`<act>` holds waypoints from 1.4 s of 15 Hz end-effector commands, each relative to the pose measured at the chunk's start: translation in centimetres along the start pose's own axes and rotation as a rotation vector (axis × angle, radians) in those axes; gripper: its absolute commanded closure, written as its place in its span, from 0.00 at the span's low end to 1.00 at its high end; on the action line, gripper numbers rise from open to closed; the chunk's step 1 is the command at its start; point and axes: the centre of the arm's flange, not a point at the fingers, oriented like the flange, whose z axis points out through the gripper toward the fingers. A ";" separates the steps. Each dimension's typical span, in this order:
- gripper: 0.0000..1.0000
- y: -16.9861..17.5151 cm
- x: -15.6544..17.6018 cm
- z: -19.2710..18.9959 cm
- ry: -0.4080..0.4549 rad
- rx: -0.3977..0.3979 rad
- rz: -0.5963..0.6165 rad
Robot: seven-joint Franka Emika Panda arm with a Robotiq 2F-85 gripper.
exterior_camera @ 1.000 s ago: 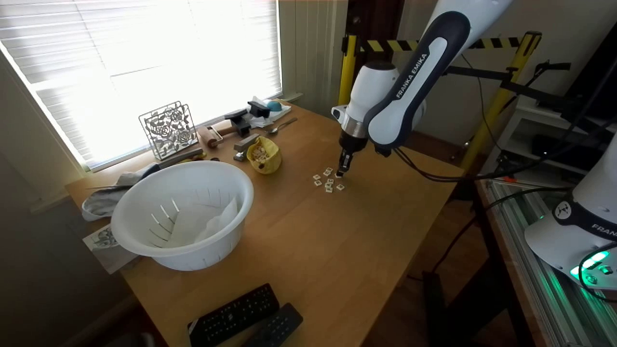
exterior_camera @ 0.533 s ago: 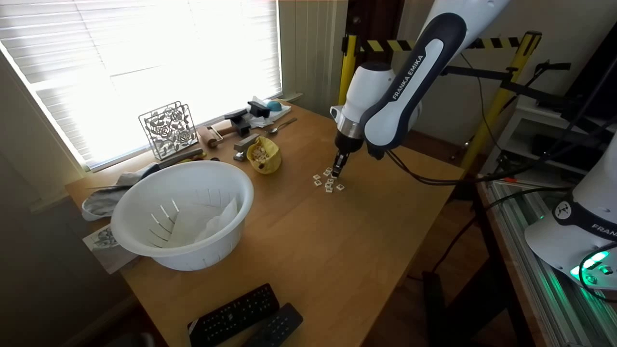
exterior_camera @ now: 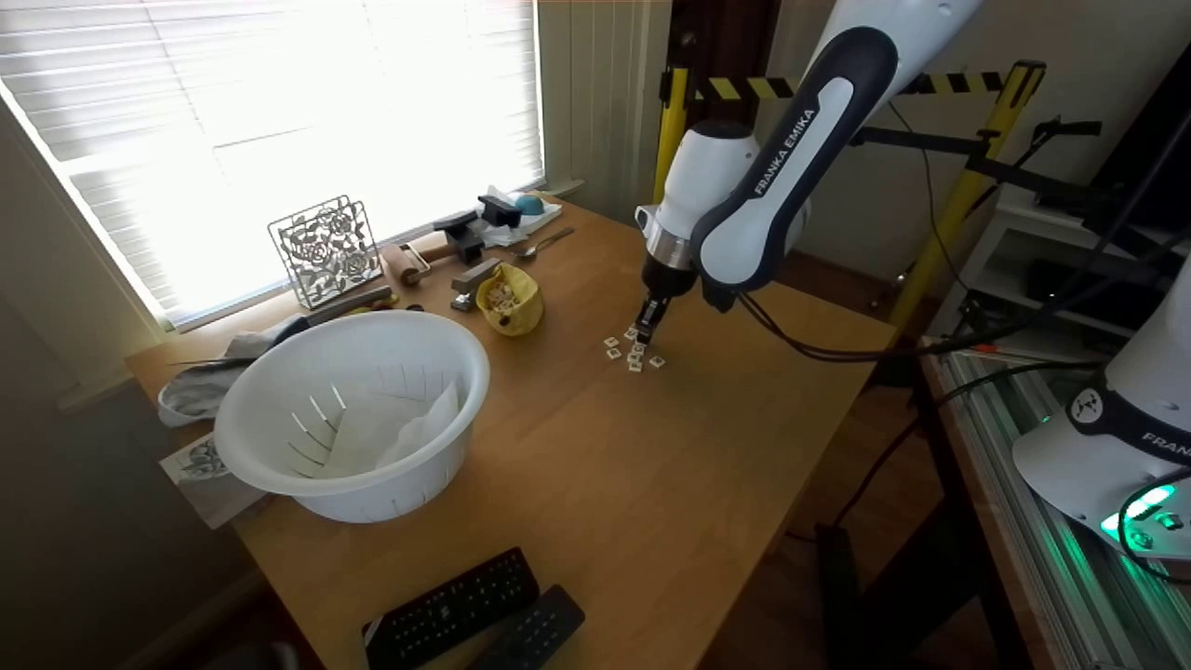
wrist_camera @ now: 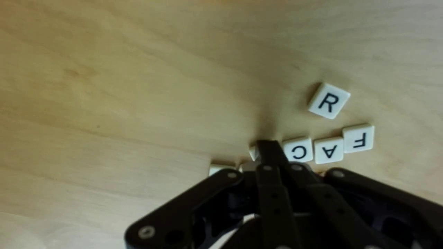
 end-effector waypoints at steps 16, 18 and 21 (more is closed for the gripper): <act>1.00 -0.9 0.4 0.7 -0.017 0.004 0.070; 1.00 -0.9 0.6 0.3 -0.005 0.007 0.072; 1.00 -1.0 0.6 -0.3 -0.001 0.019 0.074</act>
